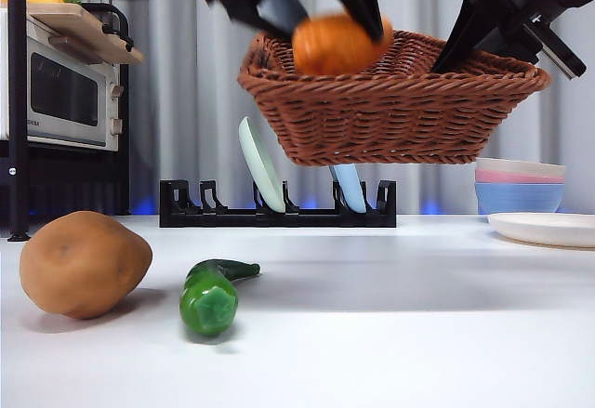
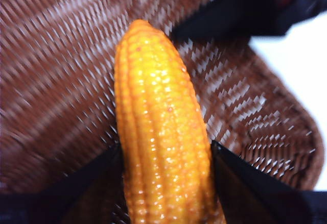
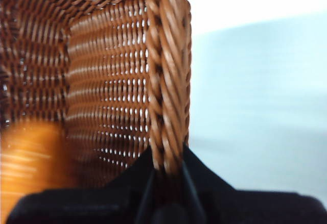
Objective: Pick up the basket,pick up the corn from the table,pick up the potato from the table,pick up the cucumber from the table,put all items into the basket
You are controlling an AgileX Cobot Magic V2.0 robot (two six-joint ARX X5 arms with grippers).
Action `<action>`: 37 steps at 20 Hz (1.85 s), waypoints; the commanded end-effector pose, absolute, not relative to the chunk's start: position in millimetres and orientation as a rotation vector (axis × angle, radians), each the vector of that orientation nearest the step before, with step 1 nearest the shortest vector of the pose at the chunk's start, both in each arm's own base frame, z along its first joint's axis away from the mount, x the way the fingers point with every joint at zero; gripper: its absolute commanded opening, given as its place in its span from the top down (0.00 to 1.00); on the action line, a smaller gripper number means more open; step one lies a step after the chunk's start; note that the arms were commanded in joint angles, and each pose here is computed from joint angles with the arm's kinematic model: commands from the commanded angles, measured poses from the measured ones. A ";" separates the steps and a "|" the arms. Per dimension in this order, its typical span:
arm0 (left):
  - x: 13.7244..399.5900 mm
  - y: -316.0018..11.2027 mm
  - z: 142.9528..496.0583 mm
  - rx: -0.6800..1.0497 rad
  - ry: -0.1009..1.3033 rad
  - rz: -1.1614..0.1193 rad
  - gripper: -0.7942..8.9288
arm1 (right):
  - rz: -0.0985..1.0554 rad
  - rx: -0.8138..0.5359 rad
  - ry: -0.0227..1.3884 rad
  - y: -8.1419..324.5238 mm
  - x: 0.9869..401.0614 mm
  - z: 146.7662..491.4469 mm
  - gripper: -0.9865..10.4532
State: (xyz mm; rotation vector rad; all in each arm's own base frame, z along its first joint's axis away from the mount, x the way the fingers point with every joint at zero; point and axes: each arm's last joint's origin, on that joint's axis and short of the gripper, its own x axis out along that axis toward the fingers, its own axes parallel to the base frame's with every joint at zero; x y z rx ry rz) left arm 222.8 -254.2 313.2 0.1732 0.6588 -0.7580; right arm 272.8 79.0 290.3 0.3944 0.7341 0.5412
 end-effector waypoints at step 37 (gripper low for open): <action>191.7 -131.7 243.0 0.131 1.142 -0.346 0.37 | 0.553 0.386 0.703 78.4 272.9 294.3 0.93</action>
